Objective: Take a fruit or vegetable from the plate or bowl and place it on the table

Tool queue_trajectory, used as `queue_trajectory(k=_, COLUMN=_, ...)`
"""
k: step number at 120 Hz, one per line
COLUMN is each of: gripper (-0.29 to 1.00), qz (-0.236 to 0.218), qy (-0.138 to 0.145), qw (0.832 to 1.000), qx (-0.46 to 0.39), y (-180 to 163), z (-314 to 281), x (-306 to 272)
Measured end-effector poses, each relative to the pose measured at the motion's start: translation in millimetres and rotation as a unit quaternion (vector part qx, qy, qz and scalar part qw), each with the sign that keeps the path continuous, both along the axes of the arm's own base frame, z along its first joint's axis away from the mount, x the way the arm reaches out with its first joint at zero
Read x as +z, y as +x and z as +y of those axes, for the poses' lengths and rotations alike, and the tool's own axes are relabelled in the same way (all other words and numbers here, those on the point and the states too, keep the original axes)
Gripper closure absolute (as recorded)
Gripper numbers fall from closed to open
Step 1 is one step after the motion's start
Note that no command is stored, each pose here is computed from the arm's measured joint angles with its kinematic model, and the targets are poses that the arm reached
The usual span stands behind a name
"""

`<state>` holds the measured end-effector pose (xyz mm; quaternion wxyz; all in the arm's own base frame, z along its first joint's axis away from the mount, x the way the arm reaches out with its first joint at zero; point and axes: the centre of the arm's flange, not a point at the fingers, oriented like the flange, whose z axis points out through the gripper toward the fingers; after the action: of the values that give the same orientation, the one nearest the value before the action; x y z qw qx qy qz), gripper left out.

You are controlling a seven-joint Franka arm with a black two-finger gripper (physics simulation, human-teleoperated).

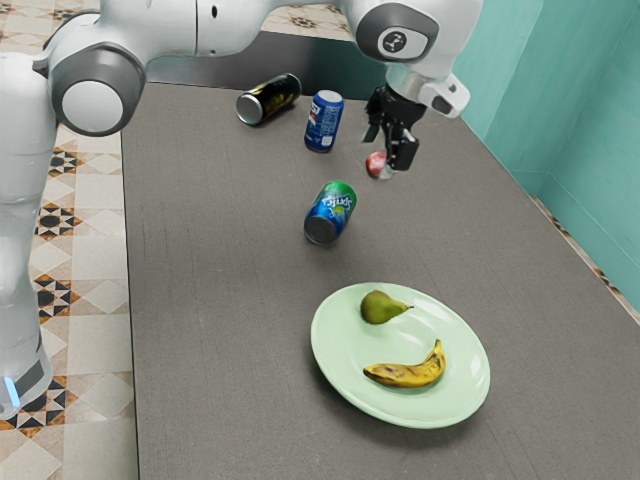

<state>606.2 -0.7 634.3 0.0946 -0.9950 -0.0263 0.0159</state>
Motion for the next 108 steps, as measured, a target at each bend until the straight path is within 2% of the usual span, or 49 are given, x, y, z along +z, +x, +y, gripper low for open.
queue_trajectory(k=11, gripper=0.0, qz=-0.01, qy=0.0, qw=1.0, qx=-0.003, y=1, z=-5, x=4)
queue_trajectory(k=24, gripper=0.0, qz=-0.028, qy=-0.003, qw=0.999, qx=-0.033, y=5, z=-46, x=12)
queue_trajectory(k=36, gripper=0.0, qz=-0.021, qy=-0.003, qw=0.999, qx=-0.043, y=11, z=-78, x=-5)
queue_trajectory(k=62, gripper=0.0, qz=-0.005, qy=-0.004, qw=1.0, qx=-0.016, y=21, z=-99, x=-38)
queue_trajectory(k=78, gripper=0.0, qz=-0.005, qy=-0.078, qw=0.997, qx=0.005, y=35, z=-109, x=-65)
queue_trajectory(k=87, gripper=0.0, qz=-0.011, qy=-0.106, qw=0.994, qx=0.002, y=42, z=-118, x=-77)
queue_trajectory(k=97, gripper=0.0, qz=-0.022, qy=-0.137, qw=0.99, qx=-0.035, y=36, z=-163, x=-71)
queue_trajectory(k=108, gripper=0.0, qz=-0.024, qy=-0.154, qw=0.986, qx=-0.065, y=26, z=-204, x=-73)
